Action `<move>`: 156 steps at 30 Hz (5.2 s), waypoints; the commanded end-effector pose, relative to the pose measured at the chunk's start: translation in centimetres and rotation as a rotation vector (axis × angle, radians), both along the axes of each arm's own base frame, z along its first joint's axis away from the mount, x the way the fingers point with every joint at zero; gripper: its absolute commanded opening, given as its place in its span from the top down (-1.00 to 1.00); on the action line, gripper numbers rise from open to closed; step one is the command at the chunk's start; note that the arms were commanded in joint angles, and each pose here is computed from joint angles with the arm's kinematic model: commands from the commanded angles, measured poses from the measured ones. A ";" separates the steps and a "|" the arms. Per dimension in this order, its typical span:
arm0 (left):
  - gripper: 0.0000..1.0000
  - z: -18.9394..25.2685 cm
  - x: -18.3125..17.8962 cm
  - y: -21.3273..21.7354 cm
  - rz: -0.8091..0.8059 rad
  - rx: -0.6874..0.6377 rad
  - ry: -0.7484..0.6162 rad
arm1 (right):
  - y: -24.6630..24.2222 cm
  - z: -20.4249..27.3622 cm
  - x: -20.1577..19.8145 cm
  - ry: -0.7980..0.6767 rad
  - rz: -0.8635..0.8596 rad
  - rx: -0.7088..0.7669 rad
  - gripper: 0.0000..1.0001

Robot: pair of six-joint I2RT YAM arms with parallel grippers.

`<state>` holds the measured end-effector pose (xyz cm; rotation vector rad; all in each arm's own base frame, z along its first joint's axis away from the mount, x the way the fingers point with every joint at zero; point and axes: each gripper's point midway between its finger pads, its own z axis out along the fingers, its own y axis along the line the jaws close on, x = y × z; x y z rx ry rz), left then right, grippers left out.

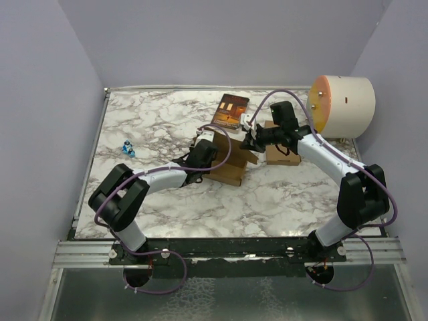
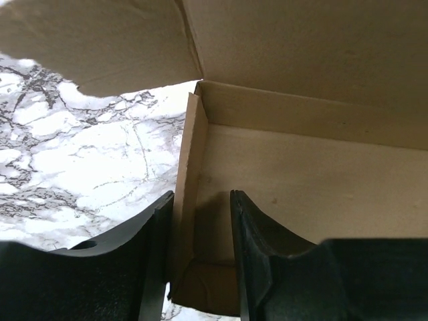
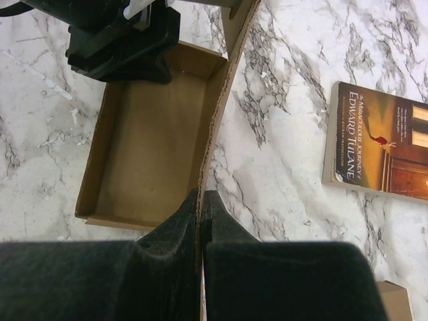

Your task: Fold the paper box

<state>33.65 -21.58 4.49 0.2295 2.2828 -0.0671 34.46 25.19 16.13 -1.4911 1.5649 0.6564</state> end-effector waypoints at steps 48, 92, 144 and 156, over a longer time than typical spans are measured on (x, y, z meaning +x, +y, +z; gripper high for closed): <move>0.64 0.8 0.9 0.9 0.066 -0.073 -0.097 | 1.1 0.1 -2.0 0.053 0.054 0.027 0.98; 0.62 7.7 -8.5 0.6 -0.194 -0.433 -0.124 | 1.2 0.4 -2.3 0.063 0.068 0.043 0.97; 0.35 9.5 -0.6 3.2 -0.399 -0.534 -0.319 | 2.6 1.1 -0.5 0.121 0.247 -0.029 0.94; 0.81 9.4 -0.7 3.1 -0.397 -0.487 -0.324 | 2.6 1.0 0.4 0.167 0.186 -0.017 0.65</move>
